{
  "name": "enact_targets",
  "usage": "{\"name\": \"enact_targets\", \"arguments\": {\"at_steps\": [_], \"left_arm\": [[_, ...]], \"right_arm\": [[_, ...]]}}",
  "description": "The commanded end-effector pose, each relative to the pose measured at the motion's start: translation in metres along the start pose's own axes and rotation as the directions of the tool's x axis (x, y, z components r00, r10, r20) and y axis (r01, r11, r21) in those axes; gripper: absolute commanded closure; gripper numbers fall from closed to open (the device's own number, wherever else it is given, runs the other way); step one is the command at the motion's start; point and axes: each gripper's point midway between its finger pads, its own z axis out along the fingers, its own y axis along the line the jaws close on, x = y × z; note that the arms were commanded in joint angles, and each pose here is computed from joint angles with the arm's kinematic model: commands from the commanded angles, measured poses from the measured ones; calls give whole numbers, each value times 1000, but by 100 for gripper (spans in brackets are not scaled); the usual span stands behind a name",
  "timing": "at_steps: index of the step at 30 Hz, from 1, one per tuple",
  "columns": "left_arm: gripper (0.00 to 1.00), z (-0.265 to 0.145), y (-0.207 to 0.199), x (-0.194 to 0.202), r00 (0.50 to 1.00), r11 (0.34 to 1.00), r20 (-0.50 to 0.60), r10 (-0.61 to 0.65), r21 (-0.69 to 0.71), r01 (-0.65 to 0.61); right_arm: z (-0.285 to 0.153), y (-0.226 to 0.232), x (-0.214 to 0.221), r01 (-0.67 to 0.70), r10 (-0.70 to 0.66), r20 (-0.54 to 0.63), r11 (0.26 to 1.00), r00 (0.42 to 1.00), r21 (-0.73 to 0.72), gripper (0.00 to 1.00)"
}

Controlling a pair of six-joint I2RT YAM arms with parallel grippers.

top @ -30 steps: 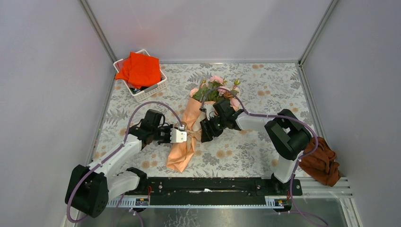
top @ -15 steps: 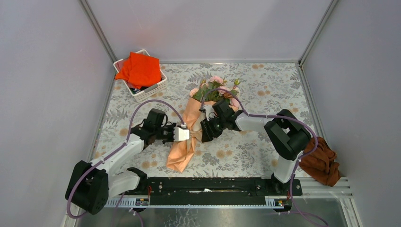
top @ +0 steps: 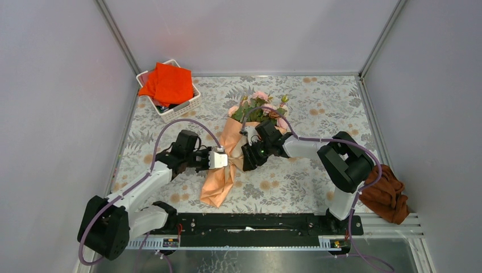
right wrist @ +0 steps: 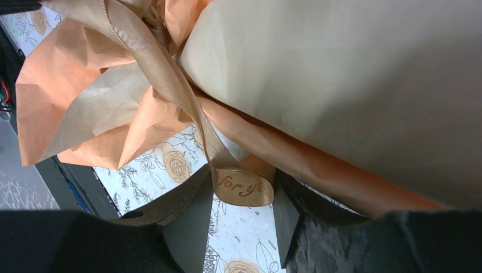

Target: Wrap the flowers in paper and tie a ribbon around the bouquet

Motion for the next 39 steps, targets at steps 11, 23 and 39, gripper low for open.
{"name": "enact_targets", "arguments": {"at_steps": [11, 23, 39], "left_arm": [[100, -9, 10, -28, 997, 1000, 80, -19, -19, 21], [74, -4, 11, -18, 997, 998, 63, -39, -55, 42], [60, -1, -1, 4, 983, 983, -21, -180, -51, 179]], "right_arm": [[-1, 4, 2, -18, 18, -3, 1000, 1000, 8, 48], [1, 5, 4, -27, 27, -2, 1000, 1000, 5, 48], [1, 3, 9, -29, 30, -14, 999, 999, 13, 48]]}}
